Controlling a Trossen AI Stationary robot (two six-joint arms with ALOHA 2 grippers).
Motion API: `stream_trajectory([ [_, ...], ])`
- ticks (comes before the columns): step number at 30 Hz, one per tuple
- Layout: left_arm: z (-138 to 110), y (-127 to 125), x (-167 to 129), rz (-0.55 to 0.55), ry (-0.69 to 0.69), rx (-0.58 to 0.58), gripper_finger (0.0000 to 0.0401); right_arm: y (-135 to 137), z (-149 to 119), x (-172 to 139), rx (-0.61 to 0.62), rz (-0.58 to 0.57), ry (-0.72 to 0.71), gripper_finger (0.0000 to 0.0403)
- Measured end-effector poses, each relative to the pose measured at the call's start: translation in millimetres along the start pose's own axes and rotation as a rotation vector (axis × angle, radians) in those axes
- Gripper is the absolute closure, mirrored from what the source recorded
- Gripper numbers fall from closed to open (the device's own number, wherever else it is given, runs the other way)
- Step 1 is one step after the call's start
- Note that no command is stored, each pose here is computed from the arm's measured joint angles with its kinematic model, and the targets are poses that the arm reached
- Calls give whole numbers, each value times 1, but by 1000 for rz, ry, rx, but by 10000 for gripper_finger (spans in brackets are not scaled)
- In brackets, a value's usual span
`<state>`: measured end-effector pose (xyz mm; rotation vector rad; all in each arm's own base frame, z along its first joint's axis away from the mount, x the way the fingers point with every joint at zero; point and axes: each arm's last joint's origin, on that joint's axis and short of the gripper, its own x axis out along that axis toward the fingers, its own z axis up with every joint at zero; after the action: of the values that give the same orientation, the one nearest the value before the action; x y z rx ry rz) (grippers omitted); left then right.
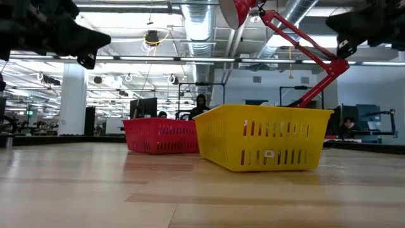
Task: Pick & Place Office items
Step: Return to Home Position
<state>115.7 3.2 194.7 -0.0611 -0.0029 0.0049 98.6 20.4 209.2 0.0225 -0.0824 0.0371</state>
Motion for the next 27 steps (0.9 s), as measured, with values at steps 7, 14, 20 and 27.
stream_trajectory([
  [7, -13, 0, 0, -7, 12, 15, 401, -2, -20, 2, 34, -20, -5, 403],
  [14, -16, -6, 0, -57, 49, 79, 401, -3, -36, 3, -15, 14, 23, 403],
  [20, -36, -5, -1, -1, 124, 88, 401, -5, -38, 4, -17, 6, 47, 403],
  [27, -34, -4, -1, 12, 81, 112, 401, -5, -39, 4, -16, -3, 50, 403],
])
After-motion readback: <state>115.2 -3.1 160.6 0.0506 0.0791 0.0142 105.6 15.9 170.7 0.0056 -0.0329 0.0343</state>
